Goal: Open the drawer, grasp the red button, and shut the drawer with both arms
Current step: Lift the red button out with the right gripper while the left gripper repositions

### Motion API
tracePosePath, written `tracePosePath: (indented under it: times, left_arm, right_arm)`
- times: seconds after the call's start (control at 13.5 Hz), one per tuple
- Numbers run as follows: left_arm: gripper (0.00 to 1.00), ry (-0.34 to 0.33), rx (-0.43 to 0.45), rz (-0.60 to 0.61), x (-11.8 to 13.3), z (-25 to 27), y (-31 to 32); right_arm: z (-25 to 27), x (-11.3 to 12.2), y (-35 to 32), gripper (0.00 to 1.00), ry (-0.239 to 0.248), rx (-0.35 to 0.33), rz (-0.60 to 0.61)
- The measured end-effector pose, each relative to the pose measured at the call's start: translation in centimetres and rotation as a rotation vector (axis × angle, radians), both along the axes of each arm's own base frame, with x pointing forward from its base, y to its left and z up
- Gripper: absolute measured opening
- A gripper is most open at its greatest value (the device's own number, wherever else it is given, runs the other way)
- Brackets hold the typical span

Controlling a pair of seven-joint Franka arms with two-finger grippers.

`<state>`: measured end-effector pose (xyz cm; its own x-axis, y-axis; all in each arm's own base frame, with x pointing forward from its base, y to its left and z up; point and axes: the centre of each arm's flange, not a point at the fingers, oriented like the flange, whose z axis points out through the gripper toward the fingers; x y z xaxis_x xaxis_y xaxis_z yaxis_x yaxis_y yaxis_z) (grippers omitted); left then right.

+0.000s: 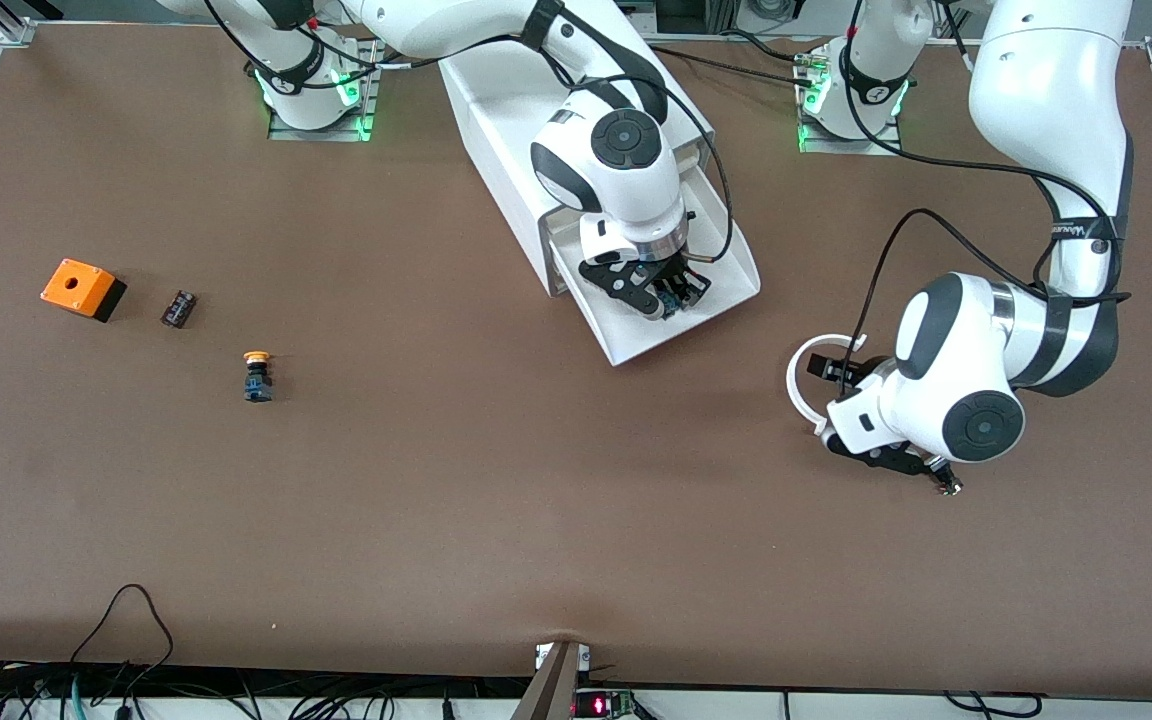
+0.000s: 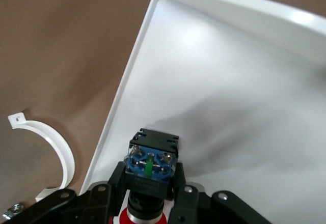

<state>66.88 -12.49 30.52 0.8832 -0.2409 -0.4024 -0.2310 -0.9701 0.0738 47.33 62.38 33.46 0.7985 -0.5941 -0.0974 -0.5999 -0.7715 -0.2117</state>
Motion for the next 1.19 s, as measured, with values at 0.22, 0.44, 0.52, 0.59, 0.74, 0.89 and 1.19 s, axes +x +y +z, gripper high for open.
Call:
tracePosePath:
  times: [0.22,0.44,0.52,0.59,0.74,0.89,1.19]
  left_arm:
    - [1.0,-0.019,0.012,0.039,0.3,0.1,0.1]
    - [1.0,-0.031,0.057,0.145,0.5,0.5,-0.2]
    - [1.0,-0.033,0.079,0.2,0.5,0.6,-0.5]
    - [1.0,-0.034,0.103,0.26,0.4,0.6,-0.9]
    - [0.98,-0.061,0.122,0.37,0.4,0.8,-2.7]
    - [0.98,-0.104,0.127,0.45,0.3,0.3,-5.3]
    - [0.98,-0.185,0.11,0.574,-2.0,-3.0,-11.1]
  right_arm:
    - [5.2,2.2,-2.4,0.4,-0.003,-0.037,0.007]
    - [11.2,6.3,-7.7,0.4,-0.022,-0.062,0.073]
    - [12.4,7.6,-9.7,0.4,-0.026,-0.078,0.117]
    - [13.3,8.8,-11.9,0.4,-0.023,-0.098,0.171]
    - [13.8,11.5,-16.6,0.4,-0.004,-0.138,0.3]
    - [13.3,13.7,-21.2,0.4,0.042,-0.172,0.423]
    - [9.1,17.4,-29.6,0.4,0.124,-0.187,0.601]
